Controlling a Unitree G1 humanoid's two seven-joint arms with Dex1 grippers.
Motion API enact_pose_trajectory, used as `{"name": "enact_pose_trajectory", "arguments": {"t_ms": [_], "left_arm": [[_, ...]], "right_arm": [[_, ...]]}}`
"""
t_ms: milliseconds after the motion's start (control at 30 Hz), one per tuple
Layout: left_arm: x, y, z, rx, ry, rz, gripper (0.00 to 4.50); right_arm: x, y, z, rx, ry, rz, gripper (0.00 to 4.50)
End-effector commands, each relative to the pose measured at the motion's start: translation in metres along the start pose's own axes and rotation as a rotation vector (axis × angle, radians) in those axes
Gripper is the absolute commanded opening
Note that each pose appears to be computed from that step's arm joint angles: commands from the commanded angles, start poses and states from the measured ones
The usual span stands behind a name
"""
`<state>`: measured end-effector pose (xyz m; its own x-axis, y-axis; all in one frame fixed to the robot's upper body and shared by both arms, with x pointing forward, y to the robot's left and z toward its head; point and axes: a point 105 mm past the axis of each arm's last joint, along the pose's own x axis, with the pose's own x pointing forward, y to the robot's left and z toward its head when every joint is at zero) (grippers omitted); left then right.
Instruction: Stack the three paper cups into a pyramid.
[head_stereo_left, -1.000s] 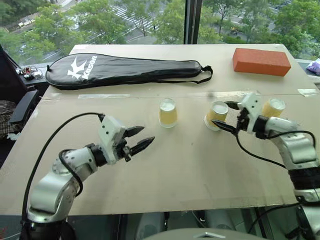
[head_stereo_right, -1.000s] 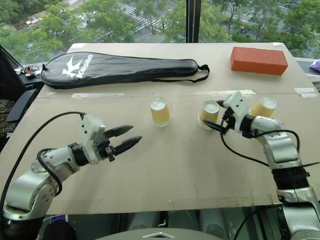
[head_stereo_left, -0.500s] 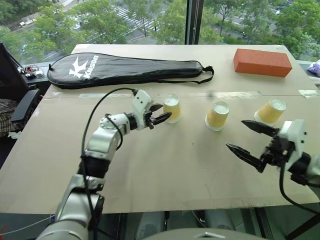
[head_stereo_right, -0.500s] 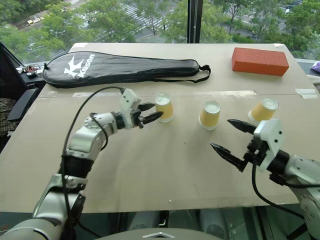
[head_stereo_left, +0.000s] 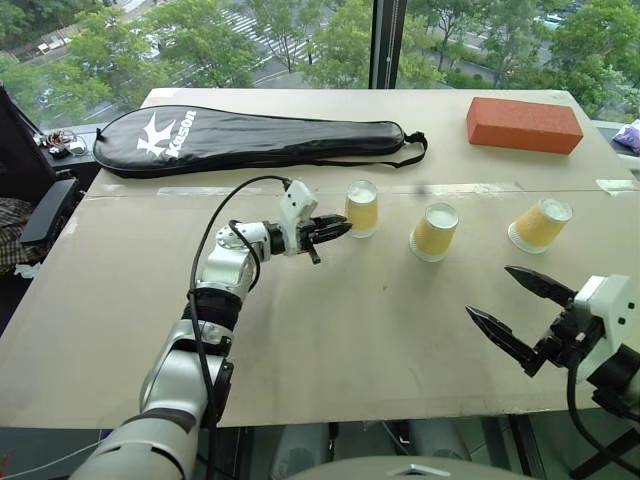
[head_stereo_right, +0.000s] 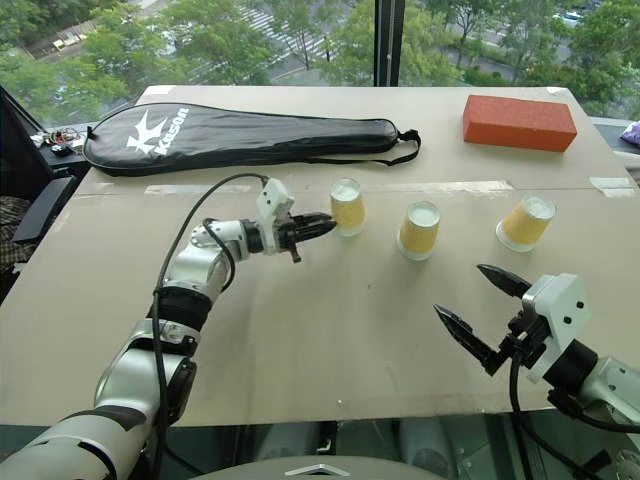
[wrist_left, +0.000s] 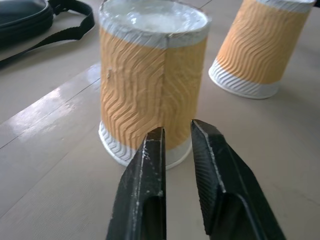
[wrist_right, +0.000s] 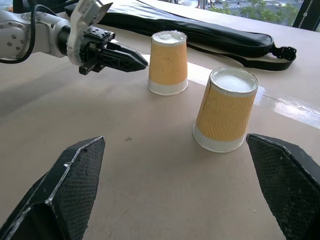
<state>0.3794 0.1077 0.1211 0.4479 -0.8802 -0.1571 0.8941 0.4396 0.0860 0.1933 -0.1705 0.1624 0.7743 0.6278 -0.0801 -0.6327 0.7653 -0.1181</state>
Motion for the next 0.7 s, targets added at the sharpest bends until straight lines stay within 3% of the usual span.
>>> {"name": "enact_pose_trajectory", "arguments": {"t_ms": [33,100,133,167,400,600,633,700], "left_arm": [[-0.007,0.003,0.021,0.056,-0.034,-0.006,2.61],[-0.005,0.008,0.027,0.060,-0.035,0.026,3.76],[-0.003,0.010,0.030,0.067,-0.033,0.038,3.89],[-0.001,0.011,0.034,0.070,-0.035,0.054,4.48],[0.023,0.018,0.050,0.041,-0.036,0.061,4.48],[0.045,0.021,0.045,0.044,0.025,0.033,4.48],[0.046,0.021,0.043,0.046,0.034,0.032,3.98],[0.047,0.022,0.042,0.063,0.044,0.029,3.49]], "right_arm": [[0.001,0.005,0.011,-0.040,-0.041,-0.006,4.50],[0.003,0.006,0.011,-0.036,-0.046,-0.006,4.50],[0.004,0.007,0.011,-0.035,-0.049,-0.005,4.50],[0.005,0.007,0.011,-0.035,-0.051,-0.004,4.50],[0.006,0.008,0.013,-0.037,-0.062,-0.009,4.50],[0.001,0.010,0.016,-0.045,-0.072,-0.021,4.50],[0.000,0.011,0.017,-0.046,-0.073,-0.022,4.50],[-0.003,0.013,0.019,-0.051,-0.081,-0.026,4.50]]}}
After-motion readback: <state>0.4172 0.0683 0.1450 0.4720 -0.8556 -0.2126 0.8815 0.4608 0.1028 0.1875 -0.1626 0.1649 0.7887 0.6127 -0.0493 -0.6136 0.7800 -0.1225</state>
